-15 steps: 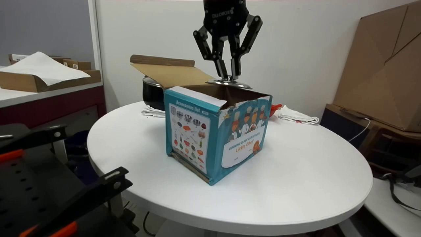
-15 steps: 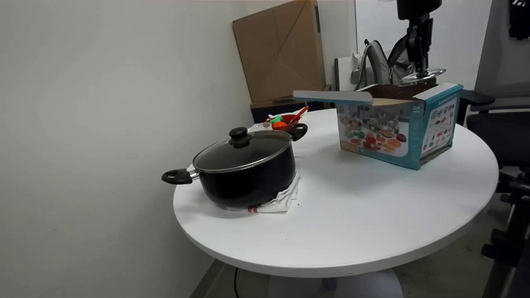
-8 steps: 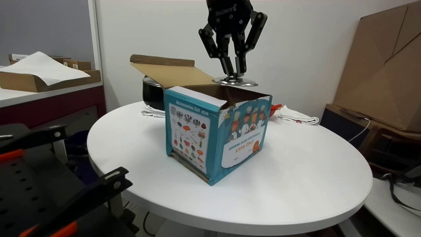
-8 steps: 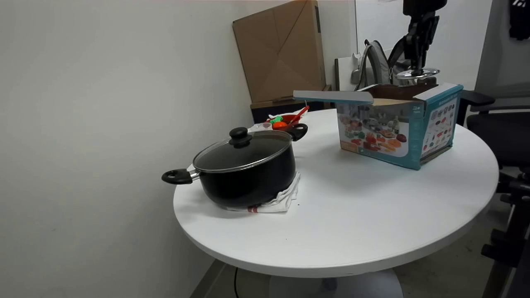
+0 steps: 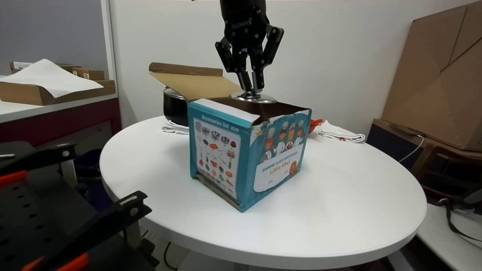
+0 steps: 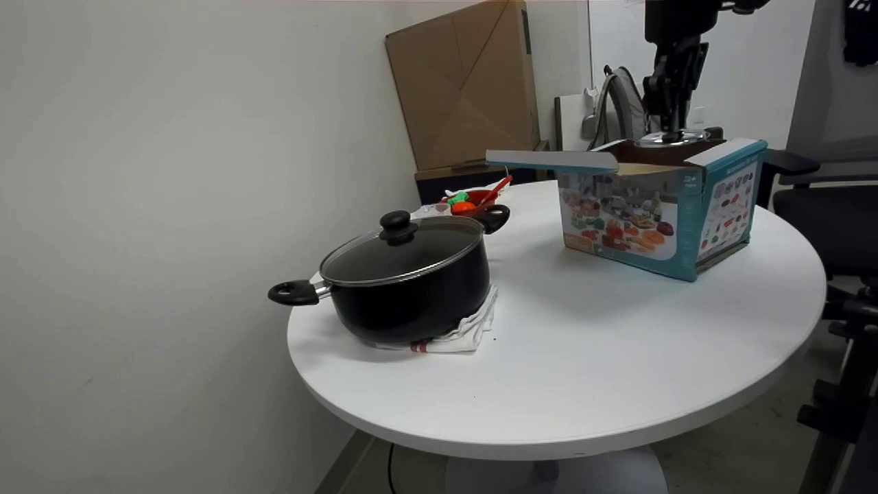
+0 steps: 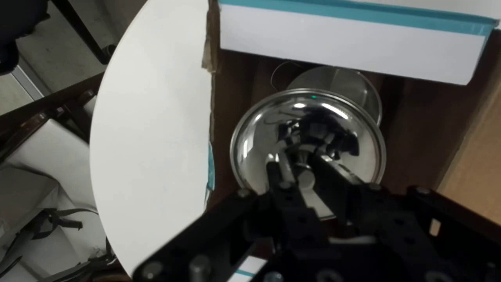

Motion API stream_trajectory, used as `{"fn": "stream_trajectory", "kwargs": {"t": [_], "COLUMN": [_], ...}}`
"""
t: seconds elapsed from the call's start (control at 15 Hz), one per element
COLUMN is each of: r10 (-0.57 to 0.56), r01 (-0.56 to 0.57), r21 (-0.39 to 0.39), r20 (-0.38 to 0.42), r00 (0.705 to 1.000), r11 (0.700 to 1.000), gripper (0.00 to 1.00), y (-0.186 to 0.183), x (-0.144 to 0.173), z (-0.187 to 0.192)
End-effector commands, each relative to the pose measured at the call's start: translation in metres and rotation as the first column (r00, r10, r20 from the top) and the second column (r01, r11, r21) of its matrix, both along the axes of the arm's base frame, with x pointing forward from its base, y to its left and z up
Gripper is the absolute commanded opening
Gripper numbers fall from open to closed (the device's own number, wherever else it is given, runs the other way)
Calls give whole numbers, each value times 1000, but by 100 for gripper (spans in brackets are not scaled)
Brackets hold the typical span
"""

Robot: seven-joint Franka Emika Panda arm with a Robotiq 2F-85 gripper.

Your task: Put the red mug, salt shaker, silver pot, and silver lid in the box then close it

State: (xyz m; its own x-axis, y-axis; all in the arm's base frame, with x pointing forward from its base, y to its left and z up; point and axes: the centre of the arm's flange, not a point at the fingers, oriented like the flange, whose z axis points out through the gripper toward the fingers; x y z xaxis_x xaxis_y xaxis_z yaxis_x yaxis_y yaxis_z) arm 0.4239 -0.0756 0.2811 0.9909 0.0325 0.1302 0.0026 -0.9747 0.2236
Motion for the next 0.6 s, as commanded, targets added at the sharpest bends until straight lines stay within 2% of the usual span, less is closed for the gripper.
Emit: {"fn": "stream_trajectory", "kwargs": {"t": [0.0,0.53], "r10": [-39,-84], "r01": [39,84], "r21": [3,14], "r20": [-11,-38], "r00": [999,996], "r11": [999,996], "gripper": [5,5], "y": [-3,-3], "x": [11,36], "z": [-30,-80]}}
